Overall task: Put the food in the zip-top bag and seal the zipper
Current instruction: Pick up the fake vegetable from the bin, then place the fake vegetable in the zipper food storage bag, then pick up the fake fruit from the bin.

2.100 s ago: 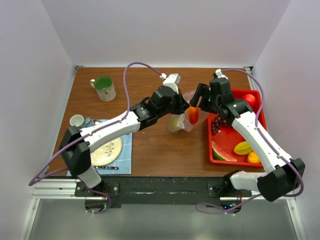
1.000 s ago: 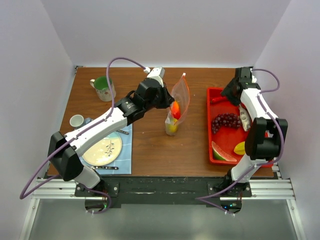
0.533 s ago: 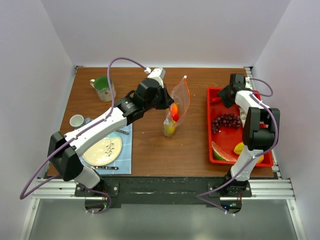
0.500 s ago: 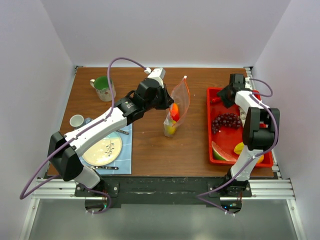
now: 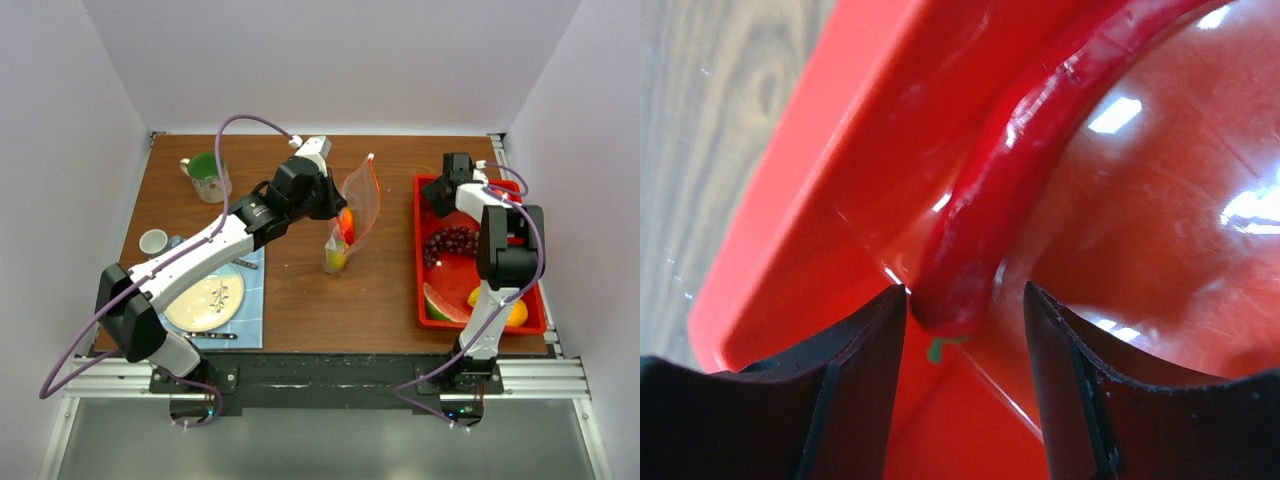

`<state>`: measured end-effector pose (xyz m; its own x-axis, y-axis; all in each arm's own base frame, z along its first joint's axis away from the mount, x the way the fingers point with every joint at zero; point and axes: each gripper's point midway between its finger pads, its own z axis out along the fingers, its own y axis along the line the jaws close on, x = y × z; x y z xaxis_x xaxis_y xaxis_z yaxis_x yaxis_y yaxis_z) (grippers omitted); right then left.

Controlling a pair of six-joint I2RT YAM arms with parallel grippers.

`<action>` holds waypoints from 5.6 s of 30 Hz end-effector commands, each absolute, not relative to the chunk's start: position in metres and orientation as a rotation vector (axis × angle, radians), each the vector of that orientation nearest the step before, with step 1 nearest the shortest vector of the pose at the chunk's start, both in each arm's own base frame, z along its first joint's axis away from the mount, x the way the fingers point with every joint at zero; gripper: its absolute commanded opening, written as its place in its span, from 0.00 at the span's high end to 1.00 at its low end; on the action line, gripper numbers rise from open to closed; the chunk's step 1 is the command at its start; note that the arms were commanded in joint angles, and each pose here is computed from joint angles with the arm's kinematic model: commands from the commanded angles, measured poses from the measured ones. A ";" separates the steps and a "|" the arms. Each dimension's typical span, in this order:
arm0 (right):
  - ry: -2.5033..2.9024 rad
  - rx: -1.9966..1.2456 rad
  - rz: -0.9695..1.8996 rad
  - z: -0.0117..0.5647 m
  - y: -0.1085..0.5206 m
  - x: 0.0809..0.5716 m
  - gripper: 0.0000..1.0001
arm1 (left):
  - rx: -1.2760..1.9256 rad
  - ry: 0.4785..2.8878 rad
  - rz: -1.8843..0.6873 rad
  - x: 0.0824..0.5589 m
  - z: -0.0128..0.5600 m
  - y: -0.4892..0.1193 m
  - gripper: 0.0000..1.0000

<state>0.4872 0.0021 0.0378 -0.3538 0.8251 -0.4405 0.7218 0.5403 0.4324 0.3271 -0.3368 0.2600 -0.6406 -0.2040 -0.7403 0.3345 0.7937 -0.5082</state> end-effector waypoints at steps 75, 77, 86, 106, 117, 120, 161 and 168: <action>2.095 0.147 1.560 0.312 0.262 0.243 1.00 | 0.215 2.001 -0.770 0.333 0.298 -0.330 1.00; 2.113 0.159 1.511 0.307 0.262 0.254 1.00 | 0.212 2.001 -0.770 0.332 0.298 -0.328 1.00; 2.193 0.205 1.318 0.292 0.249 0.291 0.94 | 0.213 2.008 -0.741 0.322 0.289 -0.315 1.00; 2.146 0.148 0.650 0.333 0.162 0.292 0.27 | 0.142 2.104 -0.838 0.325 0.275 -0.336 1.00; 2.291 0.709 0.196 0.204 0.012 0.300 0.19 | 0.133 2.107 -0.821 0.327 0.276 -0.331 1.00; 2.253 0.911 0.301 0.177 0.001 0.318 0.16 | 0.139 2.094 -0.851 0.325 0.276 -0.335 1.00; 2.038 1.647 0.165 0.086 -0.047 0.358 0.95 | 0.143 2.111 -0.856 0.329 0.270 -0.340 1.00; 1.985 1.407 0.265 0.155 -0.041 0.347 1.00 | 0.081 2.116 -0.851 0.335 0.266 -0.341 1.00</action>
<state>0.3485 -0.0434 0.1101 -0.1482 0.9303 -0.3355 0.8454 0.2952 0.4451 0.3221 -0.3369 0.2453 -0.6837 -0.1578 -0.7125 0.3479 0.7877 -0.5083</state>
